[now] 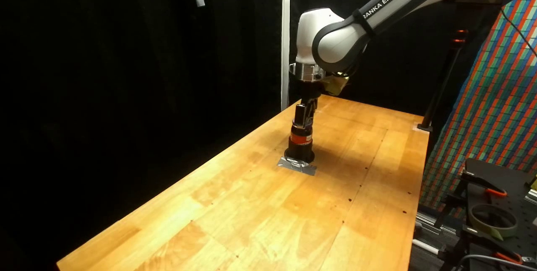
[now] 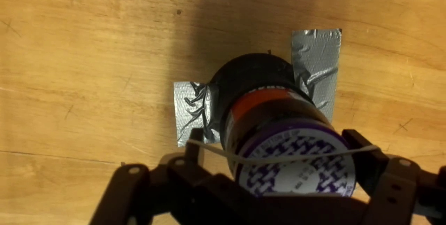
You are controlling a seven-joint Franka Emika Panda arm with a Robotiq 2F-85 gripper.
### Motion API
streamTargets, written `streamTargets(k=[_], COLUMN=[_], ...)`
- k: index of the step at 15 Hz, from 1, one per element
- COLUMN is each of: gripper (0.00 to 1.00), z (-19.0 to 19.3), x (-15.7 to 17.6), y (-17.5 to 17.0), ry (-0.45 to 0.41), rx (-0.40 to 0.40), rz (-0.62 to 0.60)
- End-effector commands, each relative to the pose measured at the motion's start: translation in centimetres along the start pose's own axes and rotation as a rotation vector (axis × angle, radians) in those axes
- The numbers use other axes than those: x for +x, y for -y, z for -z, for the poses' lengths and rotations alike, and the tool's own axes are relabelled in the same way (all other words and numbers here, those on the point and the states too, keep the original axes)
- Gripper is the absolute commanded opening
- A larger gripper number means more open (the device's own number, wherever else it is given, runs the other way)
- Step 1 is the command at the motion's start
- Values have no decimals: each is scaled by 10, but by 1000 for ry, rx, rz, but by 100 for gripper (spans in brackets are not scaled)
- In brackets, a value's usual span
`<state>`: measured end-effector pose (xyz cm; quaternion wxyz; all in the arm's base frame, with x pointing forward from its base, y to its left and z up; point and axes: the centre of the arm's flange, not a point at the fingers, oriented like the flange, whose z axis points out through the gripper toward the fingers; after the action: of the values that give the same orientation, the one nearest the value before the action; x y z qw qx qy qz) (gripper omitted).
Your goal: Put the rubber band on the cup
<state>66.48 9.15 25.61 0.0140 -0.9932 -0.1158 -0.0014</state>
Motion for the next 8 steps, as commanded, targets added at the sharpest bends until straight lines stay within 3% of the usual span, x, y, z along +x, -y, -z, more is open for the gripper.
streamTargets(k=[1,8], gripper=[100,99], z=[9,1], x=[-29,-47], y=[-11,-17], ry=[15,40], rx=[30,21], rz=[13,12])
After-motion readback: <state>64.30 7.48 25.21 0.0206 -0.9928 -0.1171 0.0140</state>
